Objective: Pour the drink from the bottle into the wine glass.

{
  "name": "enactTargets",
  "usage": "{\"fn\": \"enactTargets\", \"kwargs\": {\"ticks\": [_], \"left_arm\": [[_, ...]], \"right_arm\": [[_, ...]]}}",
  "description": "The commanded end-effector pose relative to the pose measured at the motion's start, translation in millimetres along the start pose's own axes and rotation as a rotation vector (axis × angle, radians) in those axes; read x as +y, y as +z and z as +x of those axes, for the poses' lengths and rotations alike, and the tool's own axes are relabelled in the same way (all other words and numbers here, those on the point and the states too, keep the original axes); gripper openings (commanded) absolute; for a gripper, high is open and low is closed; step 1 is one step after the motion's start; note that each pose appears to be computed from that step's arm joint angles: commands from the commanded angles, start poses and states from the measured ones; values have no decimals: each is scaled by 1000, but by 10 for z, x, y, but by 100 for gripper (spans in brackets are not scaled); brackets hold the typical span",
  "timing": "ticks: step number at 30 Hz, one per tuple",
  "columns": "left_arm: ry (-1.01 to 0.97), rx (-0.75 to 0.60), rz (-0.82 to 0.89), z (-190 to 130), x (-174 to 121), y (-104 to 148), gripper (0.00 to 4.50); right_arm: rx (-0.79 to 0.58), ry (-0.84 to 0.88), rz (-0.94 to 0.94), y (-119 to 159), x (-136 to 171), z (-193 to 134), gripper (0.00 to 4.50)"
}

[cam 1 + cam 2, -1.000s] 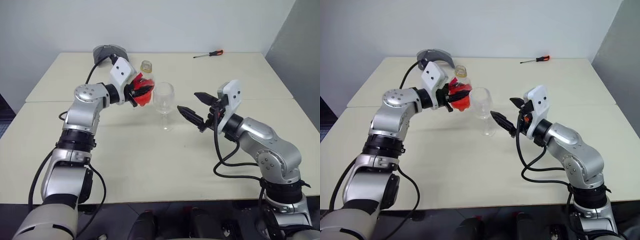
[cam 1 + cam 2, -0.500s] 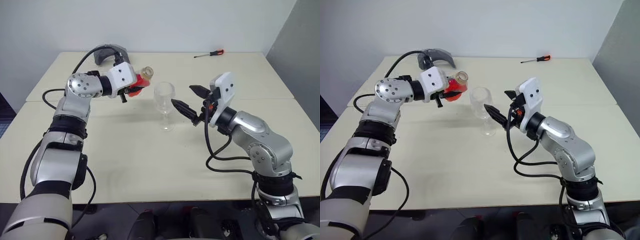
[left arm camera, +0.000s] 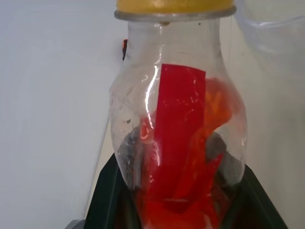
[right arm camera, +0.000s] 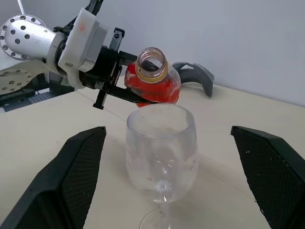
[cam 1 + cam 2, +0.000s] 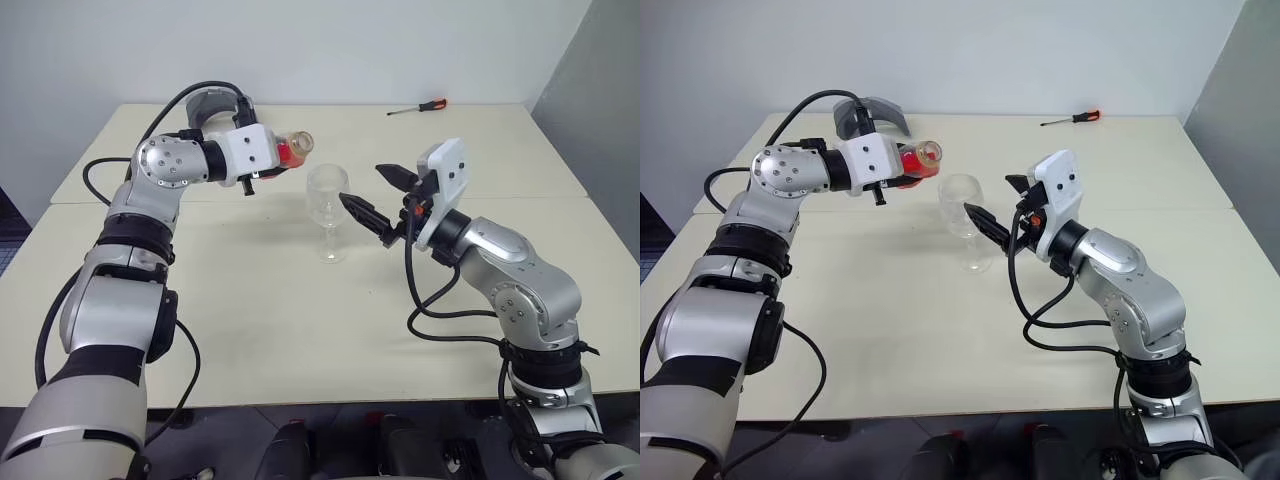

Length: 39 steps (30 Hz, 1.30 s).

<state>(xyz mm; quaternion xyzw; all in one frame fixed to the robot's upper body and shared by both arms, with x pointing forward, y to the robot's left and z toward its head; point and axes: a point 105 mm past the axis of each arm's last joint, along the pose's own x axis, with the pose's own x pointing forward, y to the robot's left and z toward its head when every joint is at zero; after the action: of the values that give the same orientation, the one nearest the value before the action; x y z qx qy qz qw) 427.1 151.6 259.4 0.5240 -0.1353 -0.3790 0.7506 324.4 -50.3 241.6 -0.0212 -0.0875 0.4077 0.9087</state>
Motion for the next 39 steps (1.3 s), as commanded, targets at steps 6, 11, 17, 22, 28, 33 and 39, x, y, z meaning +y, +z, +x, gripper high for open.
{"fn": "enactTargets", "kwargs": {"ticks": [6, 11, 17, 22, 28, 33, 39], "left_arm": [[51, -27, 149, -47, 236, 180, 113], [45, -21, 194, -54, 239, 188, 113], [48, -6, 246, -65, 276, 199, 113], [38, 5, 292, -81, 280, 199, 113], [43, 10, 320, -94, 314, 214, 113], [39, 14, 352, -96, 317, 223, 113], [36, 14, 372, -93, 319, 232, 113]], "right_arm": [[-34, 9, -22, 65, 32, 9, 450], [-30, 7, -21, 44, 34, 0, 450], [-29, 15, -23, 40, 52, -1, 450], [-30, 18, -24, 37, 63, 0, 450], [-31, 23, -26, 36, 80, 4, 450], [-28, 24, -29, 23, 79, 4, 450], [-27, 25, -30, 14, 84, -2, 450]]}}
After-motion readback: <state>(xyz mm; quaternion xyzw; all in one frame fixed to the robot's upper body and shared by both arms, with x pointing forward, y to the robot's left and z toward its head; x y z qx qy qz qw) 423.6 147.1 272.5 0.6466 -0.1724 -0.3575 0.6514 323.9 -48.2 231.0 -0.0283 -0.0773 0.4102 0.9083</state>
